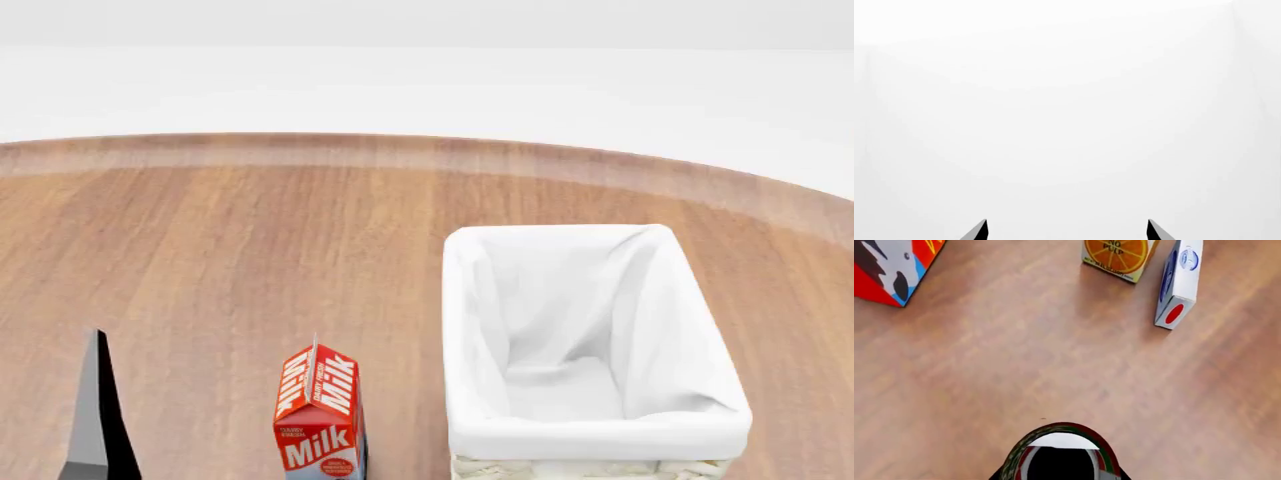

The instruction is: Pick up the alphabet soup and the tomato sauce, and put them in the basket.

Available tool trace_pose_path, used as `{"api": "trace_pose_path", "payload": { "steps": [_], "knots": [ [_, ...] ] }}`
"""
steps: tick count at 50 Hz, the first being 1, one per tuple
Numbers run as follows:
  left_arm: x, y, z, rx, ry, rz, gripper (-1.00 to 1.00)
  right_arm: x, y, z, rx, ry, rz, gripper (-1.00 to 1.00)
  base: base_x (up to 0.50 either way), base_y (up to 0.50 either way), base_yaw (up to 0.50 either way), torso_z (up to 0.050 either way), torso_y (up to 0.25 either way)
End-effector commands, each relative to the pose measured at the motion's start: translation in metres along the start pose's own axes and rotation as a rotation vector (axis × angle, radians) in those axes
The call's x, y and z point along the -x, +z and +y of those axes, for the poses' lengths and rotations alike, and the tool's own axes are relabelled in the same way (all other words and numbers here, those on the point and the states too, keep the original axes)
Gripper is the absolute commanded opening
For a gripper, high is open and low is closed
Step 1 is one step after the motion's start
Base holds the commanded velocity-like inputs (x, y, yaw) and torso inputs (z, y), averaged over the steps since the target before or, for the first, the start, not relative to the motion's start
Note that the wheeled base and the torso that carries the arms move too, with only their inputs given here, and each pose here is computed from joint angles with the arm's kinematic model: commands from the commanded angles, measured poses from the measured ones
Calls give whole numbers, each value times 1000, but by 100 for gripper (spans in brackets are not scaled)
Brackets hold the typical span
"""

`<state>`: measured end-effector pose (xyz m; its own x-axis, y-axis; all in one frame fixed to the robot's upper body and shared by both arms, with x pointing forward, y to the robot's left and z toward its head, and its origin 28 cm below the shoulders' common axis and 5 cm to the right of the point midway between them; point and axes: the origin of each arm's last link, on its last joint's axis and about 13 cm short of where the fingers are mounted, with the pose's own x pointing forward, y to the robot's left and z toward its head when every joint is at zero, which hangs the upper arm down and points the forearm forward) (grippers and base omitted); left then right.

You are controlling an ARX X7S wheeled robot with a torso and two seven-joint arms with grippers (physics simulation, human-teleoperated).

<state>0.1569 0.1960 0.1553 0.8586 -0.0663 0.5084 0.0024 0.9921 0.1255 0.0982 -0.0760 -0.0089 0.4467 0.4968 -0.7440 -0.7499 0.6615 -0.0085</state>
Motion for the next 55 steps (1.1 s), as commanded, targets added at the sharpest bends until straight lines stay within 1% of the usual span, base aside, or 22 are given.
{"api": "trace_pose_path", "payload": {
  "steps": [1,7,11,14,16,21,22,25,26,28,29,30,32,33,41,42,43,45,47,50,52,55],
  "knots": [
    [0,-1,0,1,1,2,100,6,6,-2,32,-12,-35,-100,0,0,0,0,0],
    [0,0,0,3,0,3,100,13,12,-14,31,-56,-55,-100,0,0,0,0,0],
    [0,-1,0,2,2,3,100,14,17,-34,17,-137,-79,-100,0,0,0,0,0],
    [0,-1,0,5,1,4,100,16,23,-45,5,-178,-105,-100,0,0,0,0,0],
    [0,-1,-1,2,-1,3,100,22,29,-48,6,-193,-127,-100,0,0,0,0,0],
    [0,0,-1,3,0,1,100,37,44,-53,16,-215,-176,-100,0,0,0,0,0],
    [0,1,-1,3,-2,1,100,46,52,-53,21,-224,-188,-100,0,0,0,0,0],
    [0,1,-1,3,-2,1,100,48,56,-55,26,-231,-213,-100,0,0,0,0,0],
    [0,2,-1,3,-2,0,100,60,67,-56,28,-241,-237,-100,0,0,0,0,0],
    [-1,3,0,2,-2,-1,100,66,73,-57,28,-247,-256,-100,0,0,0,0,0],
    [-1,3,0,2,-2,-2,100,63,71,-58,29,-251,-265,-100,0,0,0,0,0],
    [-1,4,0,1,-2,-3,100,73,80,-59,31,-257,-282,-100,0,0,0,0,0],
    [-1,4,0,2,-2,-4,100,72,80,-60,32,-266,-302,-100,0,0,0,0,0],
    [-1,5,0,3,-1,-4,100,84,90,-62,34,-273,-319,-100,0,0,0,0,0],
    [-1,4,-1,4,-3,-3,100,107,110,-68,48,-326,-422,-100,0,0,0,0,0],
    [-1,4,-1,4,-4,-3,100,121,121,-69,59,-342,-444,-100,0,0,0,0,0],
    [-1,4,-1,6,-5,-2,100,125,125,-70,49,-340,-459,-100,0,0,0,0,0],
    [-1,3,-1,4,-7,-2,100,124,124,-71,56,-349,-466,-100,0,0,0,0,0],
    [-1,3,-1,6,-5,-2,100,133,132,-71,59,-357,-478,-100,0,0,0,0,0],
    [-1,2,-1,4,-5,0,100,131,131,-73,67,-371,-497,-100,0,0,0,0,0],
    [-1,2,-1,6,-6,0,100,142,140,-74,64,-378,-510,-100,0,0,0,0,0],
    [-1,1,-2,5,-7,1,100,148,145,-76,63,-395,-532,-100,0,0,0,0,0]
  ]
}}
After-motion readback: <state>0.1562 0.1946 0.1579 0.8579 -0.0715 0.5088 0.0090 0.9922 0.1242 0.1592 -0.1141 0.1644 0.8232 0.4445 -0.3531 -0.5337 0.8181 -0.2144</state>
